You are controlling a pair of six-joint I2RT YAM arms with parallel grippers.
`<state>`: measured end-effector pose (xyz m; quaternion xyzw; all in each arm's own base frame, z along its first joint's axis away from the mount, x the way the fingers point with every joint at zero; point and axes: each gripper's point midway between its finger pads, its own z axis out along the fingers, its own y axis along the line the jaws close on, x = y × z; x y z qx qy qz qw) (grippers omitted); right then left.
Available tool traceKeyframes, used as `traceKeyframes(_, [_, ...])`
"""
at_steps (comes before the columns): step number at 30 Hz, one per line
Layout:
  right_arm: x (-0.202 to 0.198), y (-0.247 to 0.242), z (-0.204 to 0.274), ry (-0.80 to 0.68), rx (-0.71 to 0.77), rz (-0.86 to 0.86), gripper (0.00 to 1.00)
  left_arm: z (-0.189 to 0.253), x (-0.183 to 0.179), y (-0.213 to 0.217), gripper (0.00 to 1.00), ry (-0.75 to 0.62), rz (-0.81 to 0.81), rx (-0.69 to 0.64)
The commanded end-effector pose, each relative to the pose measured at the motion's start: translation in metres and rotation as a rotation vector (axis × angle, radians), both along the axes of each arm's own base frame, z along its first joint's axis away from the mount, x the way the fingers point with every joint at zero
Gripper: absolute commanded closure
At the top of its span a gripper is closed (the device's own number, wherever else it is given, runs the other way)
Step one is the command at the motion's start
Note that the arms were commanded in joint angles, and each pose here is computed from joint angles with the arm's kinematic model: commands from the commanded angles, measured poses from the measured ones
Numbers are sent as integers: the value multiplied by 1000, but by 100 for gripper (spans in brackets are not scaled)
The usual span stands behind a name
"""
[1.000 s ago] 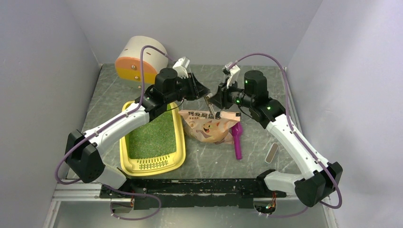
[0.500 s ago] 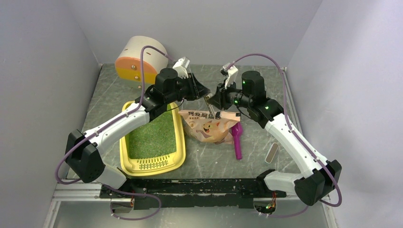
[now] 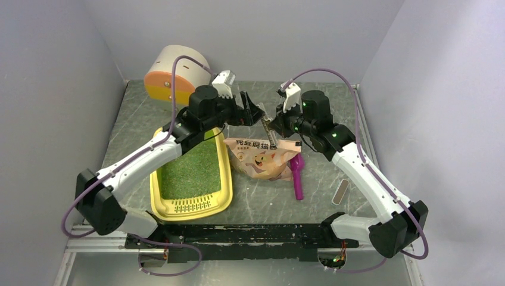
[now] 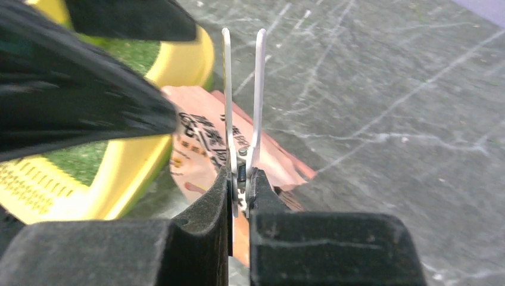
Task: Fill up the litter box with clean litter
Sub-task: Pick up the clamp at the center of the board, then clamp the cat litter bag at the center of the board.
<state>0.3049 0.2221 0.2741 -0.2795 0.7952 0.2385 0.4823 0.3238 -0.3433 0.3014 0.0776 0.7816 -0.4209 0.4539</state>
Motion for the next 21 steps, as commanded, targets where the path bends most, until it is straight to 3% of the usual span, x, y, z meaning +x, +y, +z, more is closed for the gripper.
traceKeyframes(1, [8, -29, 17, -137, -141, -49, 100, 36, -4, 33, 3, -254, 30, 96])
traceKeyframes(4, [14, -49, 22, -207, -219, -86, 100, 28, -16, 42, 3, -404, -57, 205])
traceKeyframes(7, [12, -53, 20, -254, -253, -20, 100, 9, -41, 33, 3, -614, -278, 290])
traceKeyframes(11, [3, -37, 21, -282, -184, 134, 100, -37, -73, 19, 4, -809, -620, 391])
traceKeyframes(17, [9, -27, 9, -274, -176, 266, 100, -64, -69, 17, 6, -818, -799, 450])
traceKeyframes(21, [3, -18, 17, -303, -91, 331, 100, -81, -55, 26, 8, -761, -847, 450])
